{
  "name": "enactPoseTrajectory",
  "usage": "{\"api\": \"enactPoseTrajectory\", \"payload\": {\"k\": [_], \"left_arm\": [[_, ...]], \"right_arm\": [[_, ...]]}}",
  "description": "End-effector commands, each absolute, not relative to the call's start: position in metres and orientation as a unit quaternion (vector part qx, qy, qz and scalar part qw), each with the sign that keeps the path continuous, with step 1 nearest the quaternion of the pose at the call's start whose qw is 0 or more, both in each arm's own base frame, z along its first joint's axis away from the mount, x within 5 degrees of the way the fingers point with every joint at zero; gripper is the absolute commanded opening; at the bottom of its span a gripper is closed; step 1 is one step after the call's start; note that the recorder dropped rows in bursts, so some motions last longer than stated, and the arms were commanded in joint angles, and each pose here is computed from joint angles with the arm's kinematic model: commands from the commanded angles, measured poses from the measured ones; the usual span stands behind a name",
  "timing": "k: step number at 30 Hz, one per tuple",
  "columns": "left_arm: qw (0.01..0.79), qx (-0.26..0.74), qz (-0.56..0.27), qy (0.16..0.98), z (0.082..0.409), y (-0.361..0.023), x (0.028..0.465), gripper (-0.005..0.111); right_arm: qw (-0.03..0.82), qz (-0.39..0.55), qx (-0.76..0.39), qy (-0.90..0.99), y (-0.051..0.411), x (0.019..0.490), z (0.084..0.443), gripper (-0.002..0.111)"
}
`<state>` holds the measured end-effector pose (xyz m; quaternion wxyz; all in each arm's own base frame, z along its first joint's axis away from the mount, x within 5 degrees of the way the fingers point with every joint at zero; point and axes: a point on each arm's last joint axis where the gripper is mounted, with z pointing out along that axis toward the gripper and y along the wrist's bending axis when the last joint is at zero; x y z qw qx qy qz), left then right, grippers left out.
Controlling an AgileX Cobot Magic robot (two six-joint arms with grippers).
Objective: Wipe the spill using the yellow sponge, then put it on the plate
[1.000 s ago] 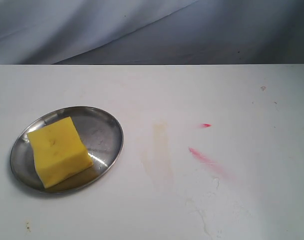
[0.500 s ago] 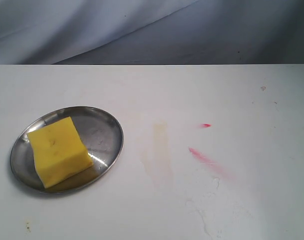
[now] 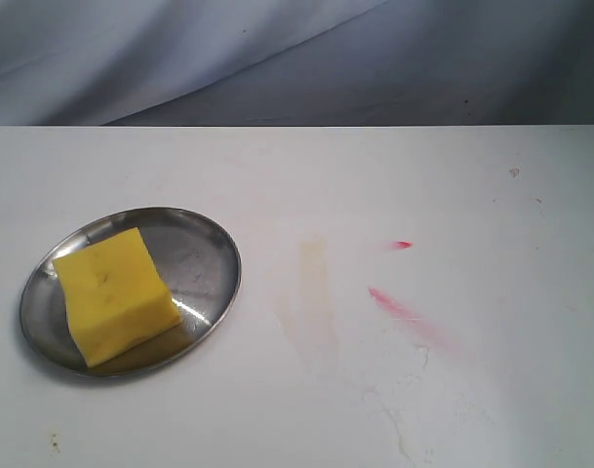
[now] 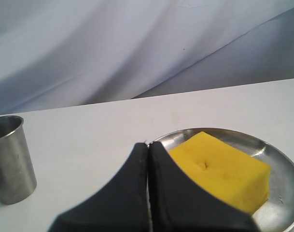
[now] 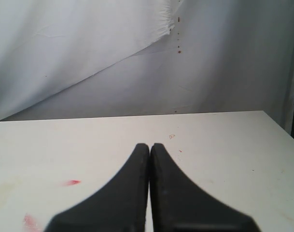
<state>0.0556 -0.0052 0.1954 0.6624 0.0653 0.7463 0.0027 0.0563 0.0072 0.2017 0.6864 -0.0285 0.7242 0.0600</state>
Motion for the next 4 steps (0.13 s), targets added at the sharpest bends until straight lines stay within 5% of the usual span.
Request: {"api": "enactPoseTrajectory", "payload": {"k": [1, 4], "left_arm": [[0.664, 0.065, 0.002, 0.745, 0.1946, -0.0051, 0.0556, 0.000], [0.664, 0.065, 0.002, 0.745, 0.1946, -0.0051, 0.0556, 0.000]], "right_arm": [[0.692, 0.058, -0.026, 0.720, 0.0068, 0.0560, 0.2019, 0.000], [0.692, 0.058, -0.026, 0.720, 0.0068, 0.0560, 0.2019, 0.000]]}}
